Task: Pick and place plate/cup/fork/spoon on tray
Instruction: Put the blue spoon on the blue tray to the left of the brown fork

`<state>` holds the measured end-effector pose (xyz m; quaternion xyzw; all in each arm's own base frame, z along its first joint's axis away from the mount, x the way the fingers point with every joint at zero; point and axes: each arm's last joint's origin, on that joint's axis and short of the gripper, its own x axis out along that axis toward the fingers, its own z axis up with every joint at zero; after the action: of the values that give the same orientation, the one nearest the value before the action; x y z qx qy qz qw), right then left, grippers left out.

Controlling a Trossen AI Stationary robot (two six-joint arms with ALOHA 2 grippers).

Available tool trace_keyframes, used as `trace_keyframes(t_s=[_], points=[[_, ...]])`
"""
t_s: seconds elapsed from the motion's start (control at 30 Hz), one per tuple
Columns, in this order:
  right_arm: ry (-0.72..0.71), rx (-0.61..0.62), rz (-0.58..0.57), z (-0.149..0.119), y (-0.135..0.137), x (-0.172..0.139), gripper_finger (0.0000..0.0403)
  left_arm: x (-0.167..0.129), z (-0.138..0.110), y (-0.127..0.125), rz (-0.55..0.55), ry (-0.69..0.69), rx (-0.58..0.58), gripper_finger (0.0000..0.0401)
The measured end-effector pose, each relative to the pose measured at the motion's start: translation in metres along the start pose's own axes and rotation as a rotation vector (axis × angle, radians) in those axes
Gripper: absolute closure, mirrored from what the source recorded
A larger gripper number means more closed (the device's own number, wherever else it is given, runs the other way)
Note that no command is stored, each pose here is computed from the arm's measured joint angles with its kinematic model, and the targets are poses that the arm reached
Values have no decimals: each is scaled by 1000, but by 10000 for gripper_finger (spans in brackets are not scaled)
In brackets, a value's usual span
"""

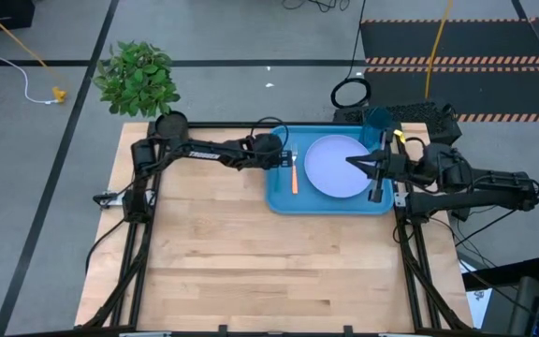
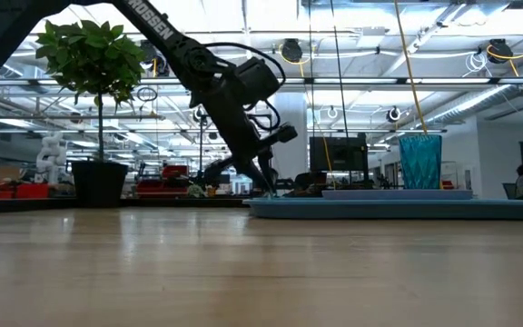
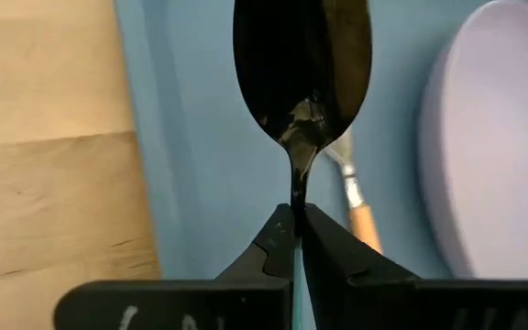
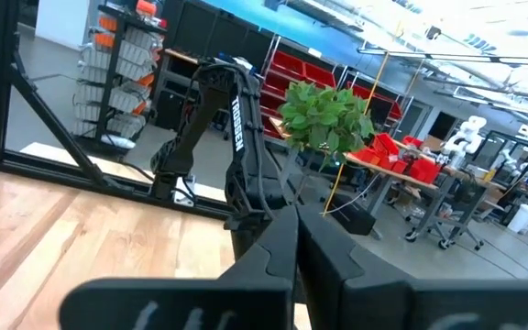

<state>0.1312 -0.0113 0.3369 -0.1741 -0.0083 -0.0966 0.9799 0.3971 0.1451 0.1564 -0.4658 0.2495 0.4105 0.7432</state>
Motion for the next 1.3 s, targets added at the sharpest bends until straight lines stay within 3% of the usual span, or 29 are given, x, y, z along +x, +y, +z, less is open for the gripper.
trace_keyframes(t_s=[0.57,1.3], points=[[-1,15,0,0,0,0,403,4,-3,2,18,9,-35,383],[-1,9,0,0,0,0,403,4,-3,3,27,8,-28,340]])
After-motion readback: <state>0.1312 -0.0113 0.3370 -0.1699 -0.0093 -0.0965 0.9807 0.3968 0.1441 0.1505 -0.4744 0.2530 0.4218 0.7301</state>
